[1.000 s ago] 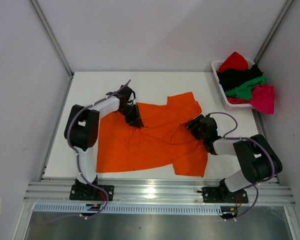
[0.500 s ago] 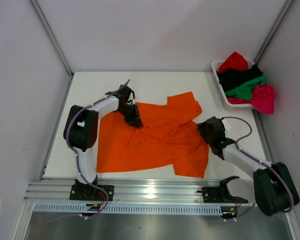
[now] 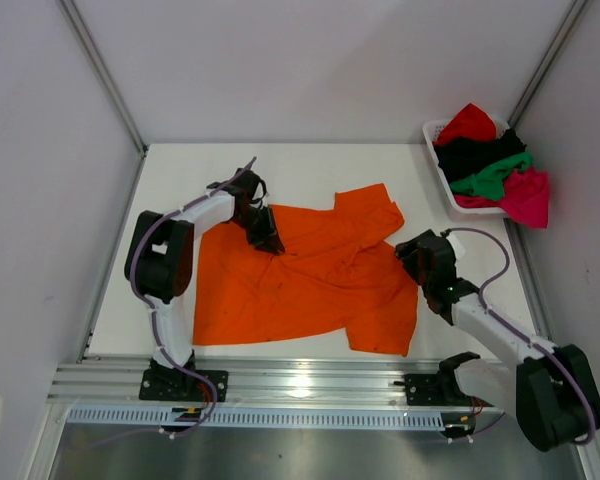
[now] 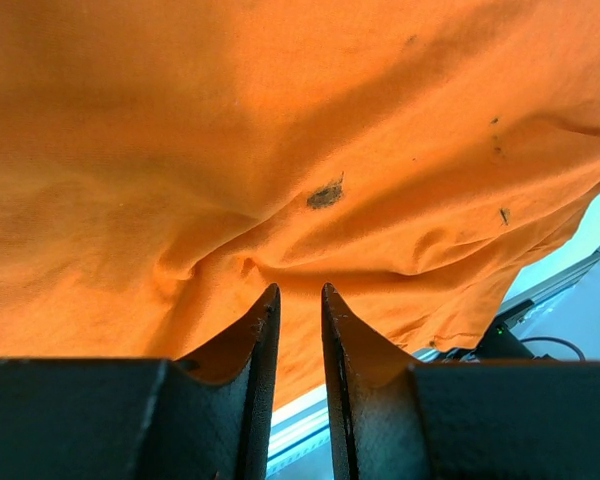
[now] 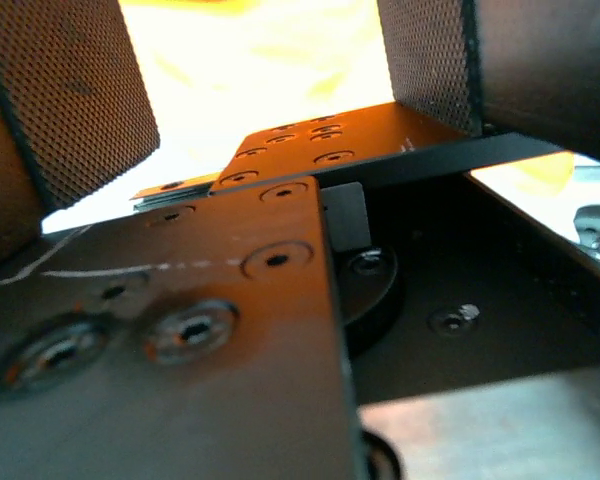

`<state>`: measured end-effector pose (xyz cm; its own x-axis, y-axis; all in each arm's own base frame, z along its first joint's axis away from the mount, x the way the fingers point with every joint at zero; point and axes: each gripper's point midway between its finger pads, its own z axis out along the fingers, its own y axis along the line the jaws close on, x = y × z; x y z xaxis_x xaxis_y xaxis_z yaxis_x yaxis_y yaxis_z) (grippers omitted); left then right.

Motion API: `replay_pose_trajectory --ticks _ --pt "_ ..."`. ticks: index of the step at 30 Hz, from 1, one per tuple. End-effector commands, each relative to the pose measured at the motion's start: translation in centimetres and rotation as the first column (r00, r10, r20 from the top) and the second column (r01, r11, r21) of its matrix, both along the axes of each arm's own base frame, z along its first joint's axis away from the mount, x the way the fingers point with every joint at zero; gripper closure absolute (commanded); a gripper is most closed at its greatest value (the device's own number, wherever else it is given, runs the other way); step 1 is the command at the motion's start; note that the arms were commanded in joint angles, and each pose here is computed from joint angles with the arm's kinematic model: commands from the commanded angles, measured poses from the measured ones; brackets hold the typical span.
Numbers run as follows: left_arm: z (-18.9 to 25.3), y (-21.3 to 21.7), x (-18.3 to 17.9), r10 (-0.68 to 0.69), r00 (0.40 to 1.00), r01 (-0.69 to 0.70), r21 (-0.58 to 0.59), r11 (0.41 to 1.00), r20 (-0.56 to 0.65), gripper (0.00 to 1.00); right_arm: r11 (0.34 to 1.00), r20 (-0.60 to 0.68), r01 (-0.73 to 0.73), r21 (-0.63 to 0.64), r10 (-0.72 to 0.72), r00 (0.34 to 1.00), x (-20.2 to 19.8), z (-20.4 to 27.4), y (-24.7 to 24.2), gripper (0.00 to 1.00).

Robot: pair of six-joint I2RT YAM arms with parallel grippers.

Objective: Fold and stack the t-shirts
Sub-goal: Fold the tshirt

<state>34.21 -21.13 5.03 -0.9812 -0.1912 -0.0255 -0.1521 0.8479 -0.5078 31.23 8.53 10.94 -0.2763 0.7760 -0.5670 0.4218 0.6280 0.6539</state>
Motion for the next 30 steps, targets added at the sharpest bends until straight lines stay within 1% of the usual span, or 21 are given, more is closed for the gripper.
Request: replay_pose_trajectory --ticks 1,5,6,9,11,12,16,17,19,24,25,27,29,30 --pt "2.8 -0.4 1.1 -0.012 0.996 0.015 -0.038 0.999 0.083 0.74 0.996 0.010 -0.082 0.019 0.081 0.997 1.7 -0.6 2.0 0.38" --pt "3.2 -0.3 1.0 -0.013 0.996 0.016 -0.038 0.999 0.090 0.74 0.994 -0.067 -0.091 0.065 0.095 0.993 1.8 -2.6 3.4 0.39" --pt "3.1 -0.3 0.9 -0.011 0.996 0.014 -0.037 0.999 0.088 0.74 0.993 -0.082 -0.076 0.086 0.083 0.993 1.7 -2.9 3.7 0.39" --pt "3.5 -0.3 1.0 -0.013 0.995 0.016 -0.036 0.999 0.096 0.74 0.998 -0.192 -0.026 0.065 0.038 0.981 0.1 -4.8 3.0 0.39" --pt "3.6 -0.3 1.2 -0.013 0.995 0.017 -0.038 0.999 0.100 0.74 0.997 -0.210 0.017 0.078 -0.001 0.978 -0.5 -4.8 2.7 0.39" --pt "3.7 -0.3 1.1 -0.013 0.995 0.017 -0.037 0.999 0.099 0.74 0.997 -0.239 0.037 0.071 -0.019 0.971 -1.2 -5.1 2.2 0.39" --pt "3.8 -0.3 1.2 -0.012 0.995 0.016 -0.041 0.999 0.102 0.74 0.992 -0.250 0.103 0.077 -0.081 0.965 -2.1 -4.2 1.2 0.39" --pt "3.8 -0.4 1.2 -0.014 0.995 0.018 -0.041 0.999 0.102 0.74 0.991 -0.274 0.115 0.064 -0.094 0.957 -2.8 -4.4 0.8 0.39" --pt "3.9 -0.2 1.2 -0.012 0.994 0.016 -0.042 0.999 0.105 0.74 0.987 -0.281 0.145 0.065 -0.121 0.952 -3.1 -4.0 0.4 0.39" --pt "4.4 -0.2 1.3 -0.004 0.994 0.011 -0.054 0.998 0.111 0.74 0.983 -0.322 0.179 0.051 -0.153 0.934 -4.0 -4.4 -0.1 0.39" --pt "4.6 -0.3 1.3 -0.005 0.993 0.012 -0.059 0.998 0.116 0.74 0.983 -0.321 0.174 0.053 -0.148 0.935 -3.9 -4.5 0.0 0.39" --pt "4.8 -0.4 1.3 -0.005 0.993 0.014 -0.070 0.997 0.120 0.74 0.994 -0.268 0.085 0.068 -0.064 0.961 -2.6 -4.0 1.3 0.39" --pt "4.9 -0.6 1.2 -0.008 0.993 0.017 -0.078 0.997 0.119 0.74 0.998 -0.212 0.024 0.058 -0.011 0.977 -1.5 -3.4 2.1 0.39" --pt "4.9 -0.6 1.2 -0.008 0.993 0.017 -0.078 0.997 0.119 0.74 0.999 -0.215 0.024 0.040 -0.015 0.977 -1.3 -3.6 2.2 0.39"
